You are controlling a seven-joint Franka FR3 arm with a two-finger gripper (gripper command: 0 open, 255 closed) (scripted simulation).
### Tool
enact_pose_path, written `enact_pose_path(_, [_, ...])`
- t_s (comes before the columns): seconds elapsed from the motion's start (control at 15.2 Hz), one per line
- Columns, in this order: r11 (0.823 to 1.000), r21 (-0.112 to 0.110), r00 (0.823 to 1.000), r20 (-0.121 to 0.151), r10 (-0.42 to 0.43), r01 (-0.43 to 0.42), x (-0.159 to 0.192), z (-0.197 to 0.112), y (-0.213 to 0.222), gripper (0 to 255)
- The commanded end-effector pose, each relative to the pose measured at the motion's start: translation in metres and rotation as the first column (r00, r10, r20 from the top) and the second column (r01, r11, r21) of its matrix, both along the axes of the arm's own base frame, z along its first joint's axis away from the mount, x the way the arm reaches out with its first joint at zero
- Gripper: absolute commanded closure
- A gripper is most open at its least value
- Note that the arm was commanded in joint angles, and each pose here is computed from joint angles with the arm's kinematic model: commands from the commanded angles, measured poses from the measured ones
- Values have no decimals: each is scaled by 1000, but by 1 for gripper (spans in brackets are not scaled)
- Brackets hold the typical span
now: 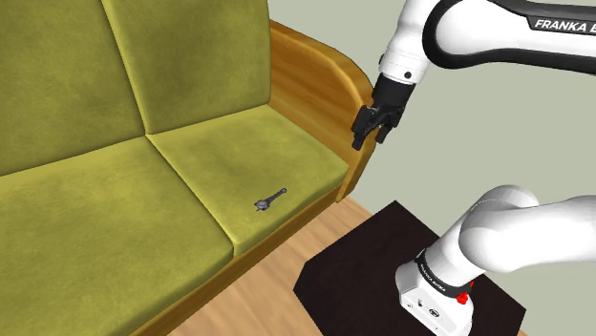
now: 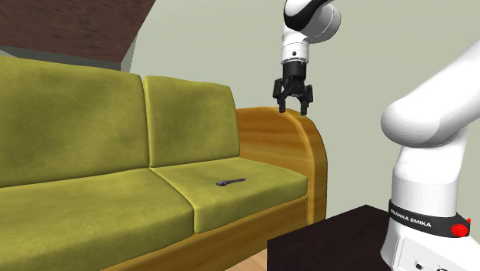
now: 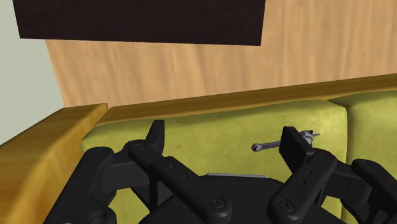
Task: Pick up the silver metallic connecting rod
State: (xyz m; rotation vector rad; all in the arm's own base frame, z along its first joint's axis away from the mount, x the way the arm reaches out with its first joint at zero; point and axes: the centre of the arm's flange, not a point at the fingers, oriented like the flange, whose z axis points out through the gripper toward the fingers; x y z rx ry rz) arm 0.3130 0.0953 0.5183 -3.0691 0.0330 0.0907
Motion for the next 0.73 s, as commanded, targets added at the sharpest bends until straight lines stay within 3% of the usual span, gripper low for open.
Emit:
enact_pose_path(0.0, [999,1,999,6,-34,34,3,-17,18,0])
enact_pose_path(0.66, [983,2,982,25,-185,185,38,-98,113,0])
